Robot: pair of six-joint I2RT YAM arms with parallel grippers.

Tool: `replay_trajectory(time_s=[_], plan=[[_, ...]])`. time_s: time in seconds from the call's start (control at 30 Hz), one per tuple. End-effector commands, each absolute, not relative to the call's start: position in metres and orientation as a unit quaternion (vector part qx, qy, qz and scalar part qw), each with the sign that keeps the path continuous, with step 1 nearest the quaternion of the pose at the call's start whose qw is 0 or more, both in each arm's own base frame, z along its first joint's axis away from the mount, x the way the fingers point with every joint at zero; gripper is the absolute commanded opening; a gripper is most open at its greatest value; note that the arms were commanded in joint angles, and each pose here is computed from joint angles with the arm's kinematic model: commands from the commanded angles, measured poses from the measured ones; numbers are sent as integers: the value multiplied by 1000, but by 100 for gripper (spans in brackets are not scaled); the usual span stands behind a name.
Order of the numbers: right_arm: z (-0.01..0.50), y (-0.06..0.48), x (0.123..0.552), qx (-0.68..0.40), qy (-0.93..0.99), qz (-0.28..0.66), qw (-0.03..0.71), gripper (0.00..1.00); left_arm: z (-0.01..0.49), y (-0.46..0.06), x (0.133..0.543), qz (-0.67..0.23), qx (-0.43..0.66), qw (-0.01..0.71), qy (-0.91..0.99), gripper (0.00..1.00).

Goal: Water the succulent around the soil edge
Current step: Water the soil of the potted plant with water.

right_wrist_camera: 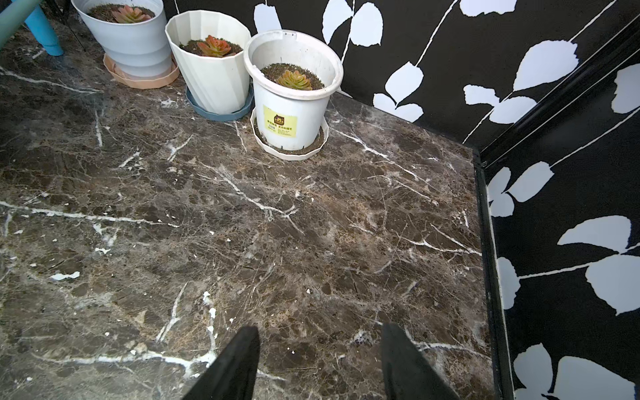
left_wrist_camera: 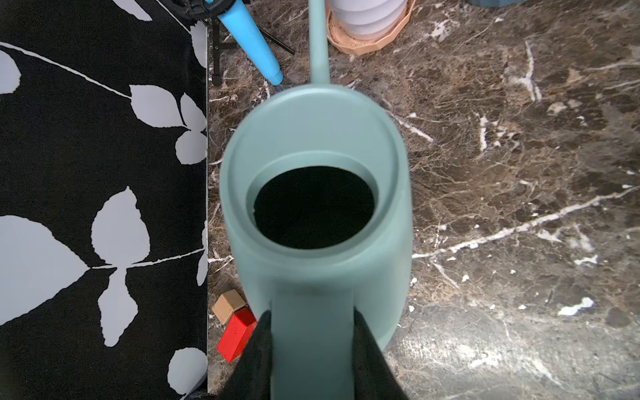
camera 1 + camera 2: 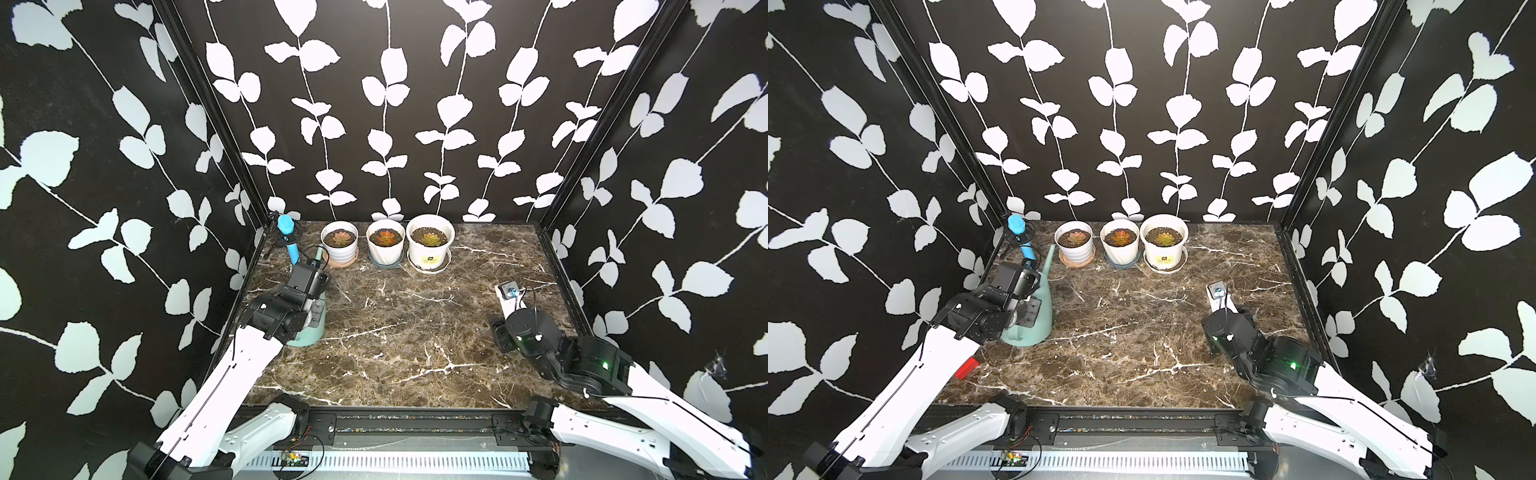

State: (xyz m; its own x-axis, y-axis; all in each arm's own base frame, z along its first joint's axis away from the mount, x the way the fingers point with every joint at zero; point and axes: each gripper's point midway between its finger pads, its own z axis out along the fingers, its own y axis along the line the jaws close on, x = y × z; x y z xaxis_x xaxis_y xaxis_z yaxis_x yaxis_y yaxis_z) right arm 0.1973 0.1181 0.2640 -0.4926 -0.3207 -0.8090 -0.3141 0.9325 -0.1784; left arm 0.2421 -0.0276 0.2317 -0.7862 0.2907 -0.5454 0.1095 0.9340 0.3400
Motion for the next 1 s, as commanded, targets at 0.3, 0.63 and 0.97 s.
replay_trajectory(time_s=[0.3,0.63,0.97], plan=[[253,119,201,-180,867,-7,465,59,256,-24,260,155,105,335,923,0],[251,119,202,-180,868,-10,462,59,259,-23,271,156,107,330,925,0],[248,119,203,-181,869,-12,460,59,264,-24,280,162,108,329,924,0]])
